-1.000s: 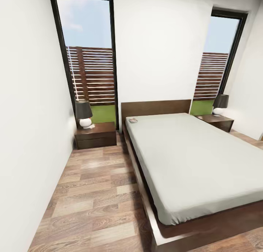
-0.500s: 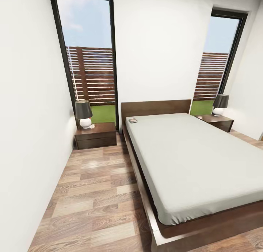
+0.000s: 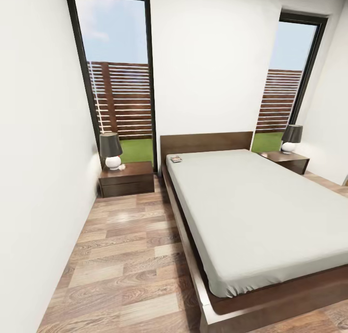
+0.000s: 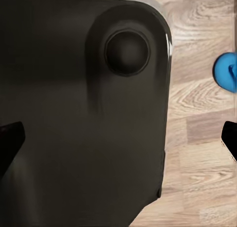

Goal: In the bedroom, move the book from the bed onto either nightstand, and place the two sandals side by side next to the bed.

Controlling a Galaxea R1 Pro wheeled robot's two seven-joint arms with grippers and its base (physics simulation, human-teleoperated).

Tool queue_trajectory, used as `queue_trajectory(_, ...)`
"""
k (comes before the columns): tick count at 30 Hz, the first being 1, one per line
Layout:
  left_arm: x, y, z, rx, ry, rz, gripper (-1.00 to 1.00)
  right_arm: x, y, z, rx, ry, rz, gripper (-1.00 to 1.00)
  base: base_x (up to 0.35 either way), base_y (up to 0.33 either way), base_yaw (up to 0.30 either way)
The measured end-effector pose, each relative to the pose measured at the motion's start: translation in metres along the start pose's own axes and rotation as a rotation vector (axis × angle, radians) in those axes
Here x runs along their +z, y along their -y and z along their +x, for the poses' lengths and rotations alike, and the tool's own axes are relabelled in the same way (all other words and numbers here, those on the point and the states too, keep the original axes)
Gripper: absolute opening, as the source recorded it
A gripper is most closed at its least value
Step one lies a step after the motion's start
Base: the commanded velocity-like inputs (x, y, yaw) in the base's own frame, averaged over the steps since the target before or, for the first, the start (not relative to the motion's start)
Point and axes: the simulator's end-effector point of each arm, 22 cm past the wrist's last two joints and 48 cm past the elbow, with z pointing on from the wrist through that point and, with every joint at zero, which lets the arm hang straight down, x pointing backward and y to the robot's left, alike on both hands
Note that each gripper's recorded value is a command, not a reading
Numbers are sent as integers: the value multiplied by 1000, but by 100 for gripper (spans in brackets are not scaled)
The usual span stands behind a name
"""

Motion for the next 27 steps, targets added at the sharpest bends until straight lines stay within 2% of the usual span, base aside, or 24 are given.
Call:
queue_trajectory(6, 0, -1, -23, 0, 65, -1, 100, 0, 4, -23, 0, 65, 6, 100, 0, 0, 0)
queue_trajectory(17, -2, 3, -56, -1, 133, 5, 100, -5, 7, -67, 5, 190, 12, 100, 0, 0, 0)
queue_trajectory(18, -5, 4, -89, -1, 202, 7, 100, -11, 7, -105, 6, 279, 12, 100, 0, 0, 0)
queue_trajectory(19, -21, 7, -157, -1, 349, 11, 100, -25, 7, -157, 4, 390, 12, 100, 0, 0, 0)
queue_trajectory(20, -59, 8, -248, -1, 554, 14, 100, -26, 8, -157, 5, 394, 12, 100, 0, 0, 0)
queue_trajectory(21, -74, 9, -273, -1, 617, 16, 100, -27, 8, -160, 5, 403, 13, 100, 0, 0, 0)
queue_trajectory(27, -76, 13, -275, -10, 631, 22, 100, -32, 9, -172, 6, 456, 13, 100, 0, 0, 0)
